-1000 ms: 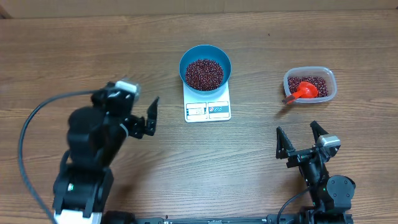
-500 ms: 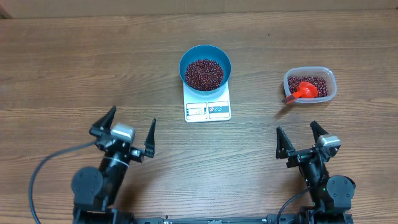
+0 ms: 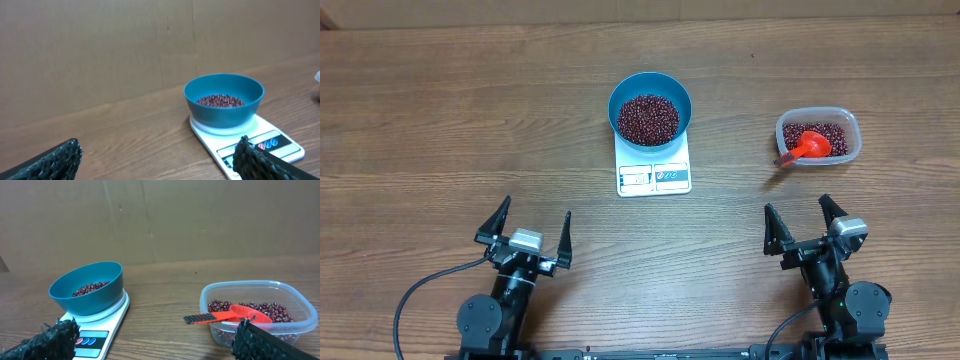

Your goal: Scoop item into bowl and weigh 150g on scale

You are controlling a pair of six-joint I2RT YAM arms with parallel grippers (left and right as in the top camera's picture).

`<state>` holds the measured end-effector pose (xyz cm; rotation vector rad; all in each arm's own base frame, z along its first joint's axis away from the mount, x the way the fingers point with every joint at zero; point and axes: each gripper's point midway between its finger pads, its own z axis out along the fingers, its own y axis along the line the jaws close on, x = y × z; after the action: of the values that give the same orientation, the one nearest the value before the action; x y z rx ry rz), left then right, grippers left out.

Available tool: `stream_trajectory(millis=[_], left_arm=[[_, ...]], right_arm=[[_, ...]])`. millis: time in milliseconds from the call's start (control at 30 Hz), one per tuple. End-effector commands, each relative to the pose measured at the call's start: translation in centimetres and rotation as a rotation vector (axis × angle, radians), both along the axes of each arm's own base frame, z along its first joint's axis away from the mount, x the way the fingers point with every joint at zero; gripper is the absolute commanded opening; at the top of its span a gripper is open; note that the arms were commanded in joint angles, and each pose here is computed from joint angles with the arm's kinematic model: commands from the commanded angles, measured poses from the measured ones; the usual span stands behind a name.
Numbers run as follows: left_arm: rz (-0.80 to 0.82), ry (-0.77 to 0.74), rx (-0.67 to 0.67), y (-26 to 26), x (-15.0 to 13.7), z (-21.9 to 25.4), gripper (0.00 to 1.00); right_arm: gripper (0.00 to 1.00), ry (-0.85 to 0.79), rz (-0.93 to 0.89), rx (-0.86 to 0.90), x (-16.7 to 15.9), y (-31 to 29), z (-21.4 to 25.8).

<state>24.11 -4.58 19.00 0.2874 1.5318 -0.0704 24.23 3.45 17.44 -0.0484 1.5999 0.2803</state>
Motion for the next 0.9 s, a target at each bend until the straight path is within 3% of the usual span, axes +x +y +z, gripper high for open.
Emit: stream_trajectory(millis=[0,133,867], left_arm=[[0.035,-0.002,0.025,0.6,0.2,-1.2,0.99],[0.044,0.078,0.034,0.8,0.2,-3.3,1.00],[0.048,0.080,0.022,0.8,0.2,-3.3,1.00]], right_arm=[[1.00,-0.008,0.000,-0.001,0.0,0.0,0.0],[1.00,-0.008,0.000,-0.001,0.0,0.0,0.0],[1.00,-0.008,0.000,-0.001,0.0,0.0,0.0]])
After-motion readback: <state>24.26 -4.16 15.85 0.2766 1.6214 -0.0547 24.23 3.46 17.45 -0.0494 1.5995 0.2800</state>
